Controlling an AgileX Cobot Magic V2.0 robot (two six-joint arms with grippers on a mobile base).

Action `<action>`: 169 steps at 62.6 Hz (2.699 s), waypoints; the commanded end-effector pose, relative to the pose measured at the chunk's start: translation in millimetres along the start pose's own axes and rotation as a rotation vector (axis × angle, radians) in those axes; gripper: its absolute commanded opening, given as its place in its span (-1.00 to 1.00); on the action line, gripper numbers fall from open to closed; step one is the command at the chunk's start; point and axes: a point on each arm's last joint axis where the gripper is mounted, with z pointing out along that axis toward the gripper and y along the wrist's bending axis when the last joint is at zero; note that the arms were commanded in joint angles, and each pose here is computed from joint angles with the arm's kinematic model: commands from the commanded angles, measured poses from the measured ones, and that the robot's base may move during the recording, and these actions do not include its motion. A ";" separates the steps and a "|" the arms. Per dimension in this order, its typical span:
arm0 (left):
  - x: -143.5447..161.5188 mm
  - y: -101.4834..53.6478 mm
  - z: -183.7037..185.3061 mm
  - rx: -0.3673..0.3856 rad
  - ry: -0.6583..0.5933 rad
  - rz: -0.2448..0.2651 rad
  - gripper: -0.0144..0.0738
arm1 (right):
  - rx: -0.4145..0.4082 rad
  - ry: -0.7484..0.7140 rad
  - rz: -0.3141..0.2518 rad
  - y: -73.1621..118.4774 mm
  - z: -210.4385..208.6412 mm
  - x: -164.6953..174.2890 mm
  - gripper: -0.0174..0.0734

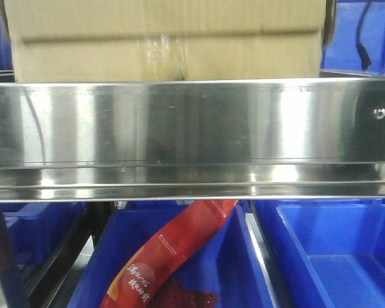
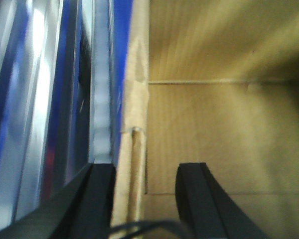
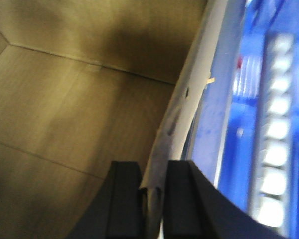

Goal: Grab carton from right shelf to conveyor
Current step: 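Clamp the carton's side walls with both grippers and lift it, then pull the held carton off the shelf toward the robot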

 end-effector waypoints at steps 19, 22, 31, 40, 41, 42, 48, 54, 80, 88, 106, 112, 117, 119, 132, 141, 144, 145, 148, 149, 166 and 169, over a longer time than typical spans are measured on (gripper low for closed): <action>-4.3 -10.9 -121.4 0.115 -0.245 0.039 -0.71 | 0.018 -0.246 -0.051 14.7 -116.2 1.9 -0.76; 1.7 -15.9 -129.4 0.121 -0.245 0.061 -0.71 | 0.012 -0.250 -0.056 18.1 -123.3 6.0 -0.76; 27.1 -28.6 -139.5 0.139 -0.190 0.091 -0.71 | -0.019 -0.227 -0.078 31.1 -136.6 24.8 -0.76; 56.1 -38.3 -150.2 0.183 -0.128 0.096 -0.71 | -0.057 -0.170 -0.105 44.0 -138.2 47.8 -0.76; 58.3 -39.0 -151.2 0.184 -0.125 0.099 -0.71 | -0.063 -0.160 -0.109 45.7 -138.1 51.6 -0.76; 61.3 -39.7 -150.6 0.182 -0.117 0.105 -0.71 | -0.066 -0.152 -0.111 46.6 -137.8 54.2 -0.76; 74.9 -42.0 -157.6 0.191 -0.102 0.097 -0.71 | -0.082 -0.108 -0.123 51.0 -135.9 70.8 -0.76; 86.9 -39.7 -162.4 0.184 -0.091 0.091 -0.71 | -0.087 -0.094 -0.126 51.7 -134.6 82.4 -0.76; 107.2 -36.9 -147.2 0.151 -0.013 0.093 -0.71 | -0.090 -0.227 -0.119 52.1 -138.2 75.2 -0.76; 107.1 -36.7 -147.2 0.149 -0.014 0.094 -0.71 | -0.090 -0.224 -0.119 52.1 -138.2 75.5 -0.76; 106.1 -37.1 -147.3 0.153 -0.026 0.093 -0.71 | -0.090 -0.220 -0.119 52.1 -138.1 75.8 -0.76; 106.1 -37.1 -147.3 0.153 -0.026 0.093 -0.71 | -0.090 -0.220 -0.119 52.1 -138.1 75.8 -0.76; 106.1 -37.1 -147.3 0.153 -0.026 0.093 -0.71 | -0.090 -0.220 -0.119 52.1 -138.1 75.8 -0.76; 106.1 -37.1 -147.3 0.153 -0.026 0.093 -0.71 | -0.090 -0.220 -0.119 52.1 -138.1 75.8 -0.76; 106.1 -37.1 -147.3 0.153 -0.026 0.093 -0.71 | -0.090 -0.220 -0.119 52.1 -138.1 75.8 -0.76; 106.1 -37.1 -147.3 0.153 -0.026 0.093 -0.71 | -0.090 -0.220 -0.119 52.1 -138.1 75.8 -0.76; 106.1 -37.1 -147.3 0.153 -0.026 0.093 -0.71 | -0.090 -0.220 -0.119 52.1 -138.1 75.8 -0.76; 106.1 -37.1 -147.3 0.153 -0.026 0.093 -0.71 | -0.090 -0.220 -0.119 52.1 -138.1 75.8 -0.76; 106.1 -37.1 -147.3 0.153 -0.026 0.093 -0.71 | -0.090 -0.220 -0.119 52.1 -138.1 75.8 -0.76; 106.1 -37.1 -147.3 0.153 -0.026 0.093 -0.71 | -0.090 -0.220 -0.119 52.1 -138.1 75.8 -0.76; 106.1 -37.1 -147.3 0.153 -0.026 0.093 -0.71 | -0.090 -0.220 -0.119 52.1 -138.1 75.8 -0.76; 106.1 -37.1 -147.3 0.153 -0.026 0.093 -0.71 | -0.090 -0.220 -0.119 52.1 -138.1 75.8 -0.76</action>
